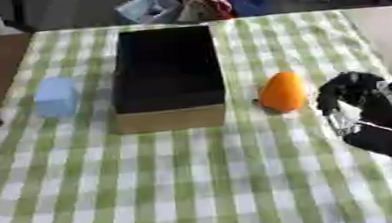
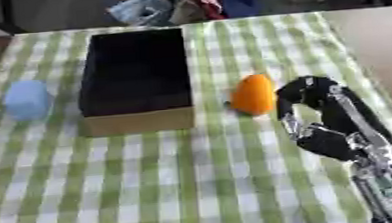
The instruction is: Pick up objects on the table and place them in the box.
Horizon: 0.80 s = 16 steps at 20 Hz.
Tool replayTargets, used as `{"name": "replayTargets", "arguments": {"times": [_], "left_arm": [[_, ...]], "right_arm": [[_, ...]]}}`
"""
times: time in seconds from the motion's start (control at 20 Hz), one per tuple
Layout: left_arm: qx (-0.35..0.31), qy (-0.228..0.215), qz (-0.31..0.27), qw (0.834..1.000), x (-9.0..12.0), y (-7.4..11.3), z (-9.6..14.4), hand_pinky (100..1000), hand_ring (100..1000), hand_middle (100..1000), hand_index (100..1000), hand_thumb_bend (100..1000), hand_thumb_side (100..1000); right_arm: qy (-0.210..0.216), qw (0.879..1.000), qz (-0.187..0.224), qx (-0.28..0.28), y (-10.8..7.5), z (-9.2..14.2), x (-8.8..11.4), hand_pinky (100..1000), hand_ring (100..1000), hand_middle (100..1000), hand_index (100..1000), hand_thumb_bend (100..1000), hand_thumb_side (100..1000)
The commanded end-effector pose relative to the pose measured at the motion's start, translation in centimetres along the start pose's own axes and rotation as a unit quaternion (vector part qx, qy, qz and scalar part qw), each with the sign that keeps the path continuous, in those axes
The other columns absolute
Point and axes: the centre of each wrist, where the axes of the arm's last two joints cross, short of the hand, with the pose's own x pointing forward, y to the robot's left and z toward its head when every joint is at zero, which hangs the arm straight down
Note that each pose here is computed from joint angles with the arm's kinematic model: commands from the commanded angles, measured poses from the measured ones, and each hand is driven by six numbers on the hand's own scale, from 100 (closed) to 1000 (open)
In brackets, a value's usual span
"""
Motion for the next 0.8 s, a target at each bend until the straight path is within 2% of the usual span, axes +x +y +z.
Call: {"name": "replayTargets", "arguments": {"times": [0.05, 0.45, 0.8], "left_arm": [[-0.021, 0.002, -0.041, 0.999, -0.9, 2.0, -0.2, 725, 623, 632, 789, 668, 117], [-0.075, 0.004, -0.068, 0.995, -2.9, 2.6, -2.3, 730, 645, 659, 801, 693, 145], [-0.119, 0.011, -0.093, 0.988, -4.4, 1.6, -6.0, 736, 663, 683, 811, 727, 187]], "right_arm": [[-0.003, 1.0, 0.012, 0.007, -0.5, 0.0, 0.3, 671, 525, 526, 634, 100, 175], [0.001, 1.0, 0.011, 0.013, -0.4, 0.1, 0.2, 671, 524, 526, 634, 100, 176], [0.002, 1.0, 0.009, 0.016, -0.3, 0.1, 0.1, 671, 524, 526, 634, 100, 179]]}}
